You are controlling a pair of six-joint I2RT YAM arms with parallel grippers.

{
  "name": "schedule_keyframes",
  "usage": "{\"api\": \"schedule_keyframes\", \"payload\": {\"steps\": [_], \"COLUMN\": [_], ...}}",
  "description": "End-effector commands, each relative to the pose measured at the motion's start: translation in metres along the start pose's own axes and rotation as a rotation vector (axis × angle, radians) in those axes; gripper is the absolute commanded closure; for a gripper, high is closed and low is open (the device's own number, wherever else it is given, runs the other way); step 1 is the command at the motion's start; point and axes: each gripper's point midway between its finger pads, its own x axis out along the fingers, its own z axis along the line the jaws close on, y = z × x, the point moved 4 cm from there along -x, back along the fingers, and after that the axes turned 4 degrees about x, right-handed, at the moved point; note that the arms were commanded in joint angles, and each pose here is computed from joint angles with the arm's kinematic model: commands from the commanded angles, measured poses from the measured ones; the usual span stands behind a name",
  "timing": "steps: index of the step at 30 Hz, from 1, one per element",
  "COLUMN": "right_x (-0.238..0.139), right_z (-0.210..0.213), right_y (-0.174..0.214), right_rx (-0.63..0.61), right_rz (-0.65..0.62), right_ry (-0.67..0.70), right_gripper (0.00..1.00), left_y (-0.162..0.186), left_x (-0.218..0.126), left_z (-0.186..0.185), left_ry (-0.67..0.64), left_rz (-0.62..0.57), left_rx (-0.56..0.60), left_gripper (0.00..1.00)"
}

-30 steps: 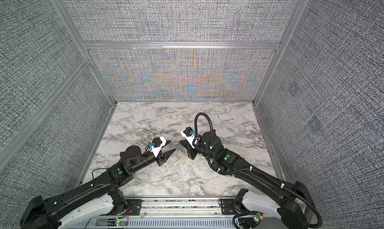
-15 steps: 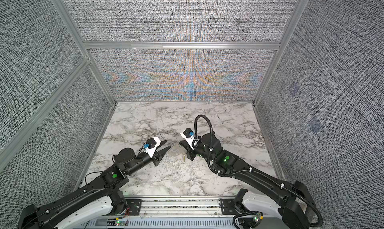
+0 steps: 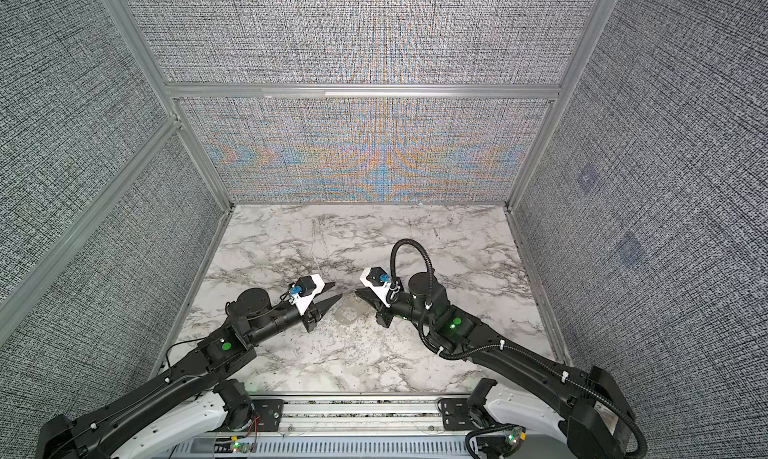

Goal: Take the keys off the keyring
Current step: 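Hold the ring with the left gripper while the right gripper holds the plate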

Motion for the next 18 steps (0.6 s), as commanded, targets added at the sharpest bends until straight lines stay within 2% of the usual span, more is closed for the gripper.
{"api": "schedule_keyframes", "payload": {"steps": [1, 6, 18], "right_x": [-0.002, -0.0023, -0.0052], "right_z": [0.0076, 0.0111, 0.0149], "right_y": [-0.0114, -0.0115, -0.0135], "right_rx": [-0.04, -0.049, -0.057], "right_rz": [-0.055, -0.061, -0.081], "right_ry": [-0.062, -0.1, -0.143], "right_gripper": [1.0, 1.0, 1.0], "left_y": [-0.0008, -0.0011, 0.0009], "left_x": [0.0022, 0.0069, 0.0097], "left_z": [-0.0073, -0.0126, -0.0148], "left_ry": [0.067, 0.119, 0.139], "left_rz": [0.0, 0.0, -0.009], "left_rx": [0.018, 0.011, 0.002], "left_gripper": [0.64, 0.66, 0.75]}}
